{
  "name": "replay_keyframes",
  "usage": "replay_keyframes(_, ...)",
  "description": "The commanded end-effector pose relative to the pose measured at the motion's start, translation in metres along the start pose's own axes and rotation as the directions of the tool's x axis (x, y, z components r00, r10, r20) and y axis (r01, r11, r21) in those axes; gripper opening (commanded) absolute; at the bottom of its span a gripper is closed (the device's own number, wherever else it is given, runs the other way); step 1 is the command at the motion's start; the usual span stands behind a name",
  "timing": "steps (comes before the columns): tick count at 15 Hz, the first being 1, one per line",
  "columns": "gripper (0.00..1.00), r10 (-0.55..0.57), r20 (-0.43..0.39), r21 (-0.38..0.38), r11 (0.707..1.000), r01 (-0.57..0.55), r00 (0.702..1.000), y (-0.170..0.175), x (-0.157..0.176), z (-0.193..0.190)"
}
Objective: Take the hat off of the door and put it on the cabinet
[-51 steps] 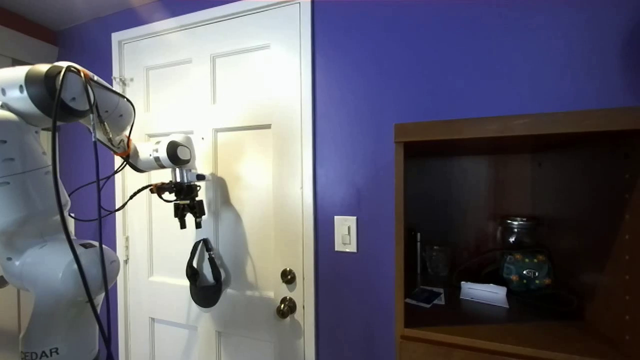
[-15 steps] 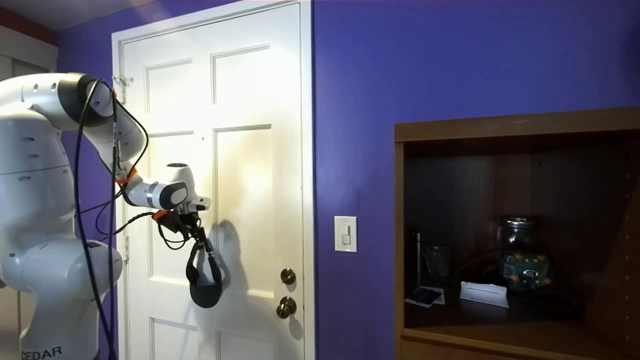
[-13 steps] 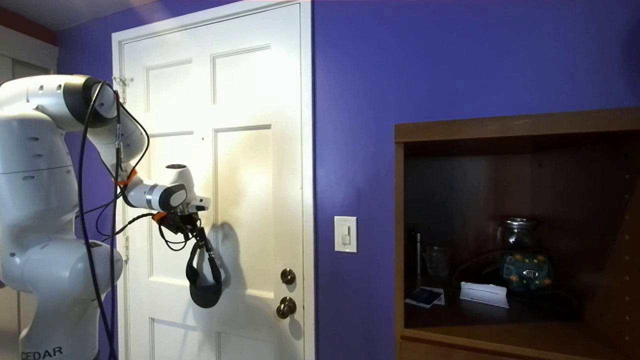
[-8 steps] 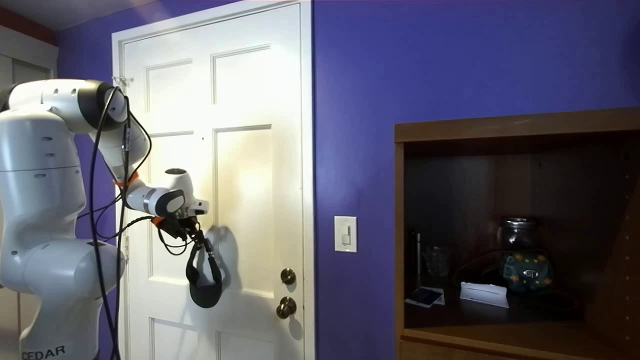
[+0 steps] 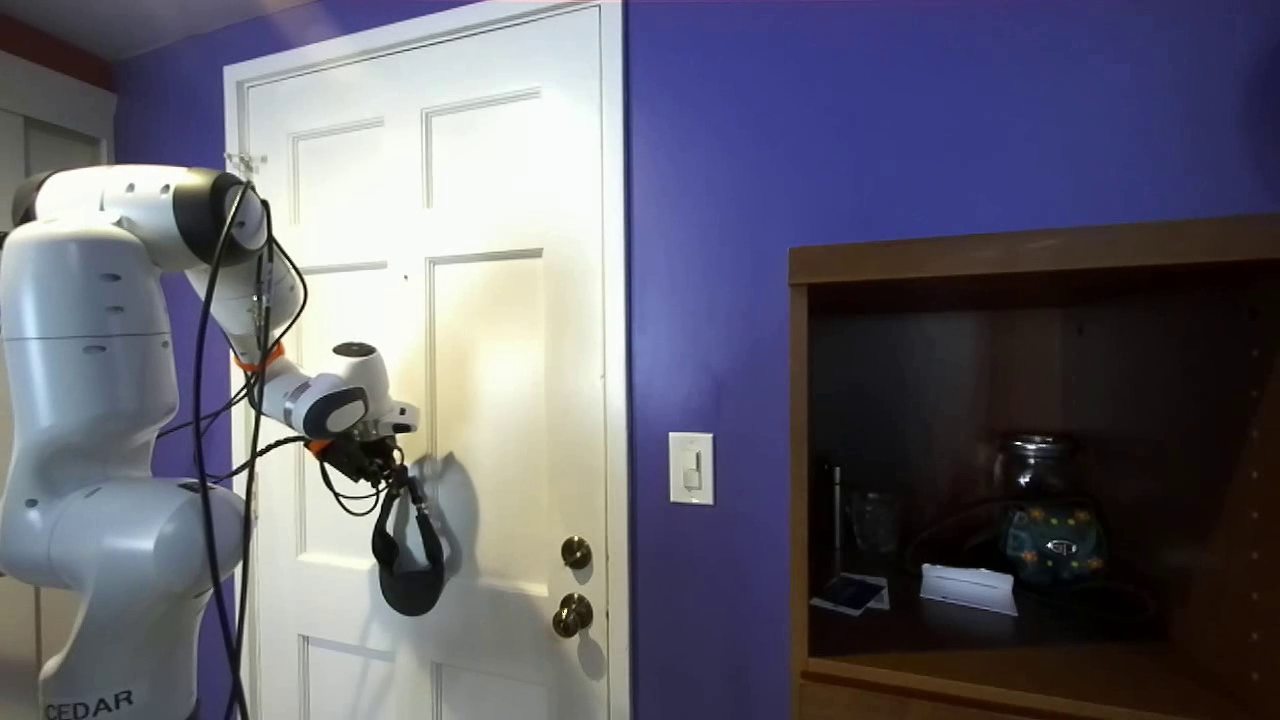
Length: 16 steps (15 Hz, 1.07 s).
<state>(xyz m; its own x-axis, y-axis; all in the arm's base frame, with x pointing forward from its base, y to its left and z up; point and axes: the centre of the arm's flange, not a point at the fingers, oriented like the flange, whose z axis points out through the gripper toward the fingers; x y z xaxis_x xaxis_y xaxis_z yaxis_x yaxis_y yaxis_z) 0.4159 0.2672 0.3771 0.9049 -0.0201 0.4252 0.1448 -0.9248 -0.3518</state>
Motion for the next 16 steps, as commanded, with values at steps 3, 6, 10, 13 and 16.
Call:
replay_keyframes(3,0.17,-0.011,0.002,0.011,1.000,0.011,1.000,0.009,0.005,0.005)
replay_keyframes(6,0.01,-0.019,0.006,0.004,1.000,0.019,1.000,0.010,0.006,0.005)
replay_keyframes(10,0.02,-0.028,0.009,-0.023,0.999,0.028,1.000,0.012,0.008,-0.005)
replay_keyframes(13,0.02,-0.052,-0.011,-0.051,0.997,0.051,0.999,0.011,0.011,-0.018)
replay_keyframes(16,0.02,-0.062,-0.026,-0.055,0.997,0.061,0.998,0.007,0.015,-0.027)
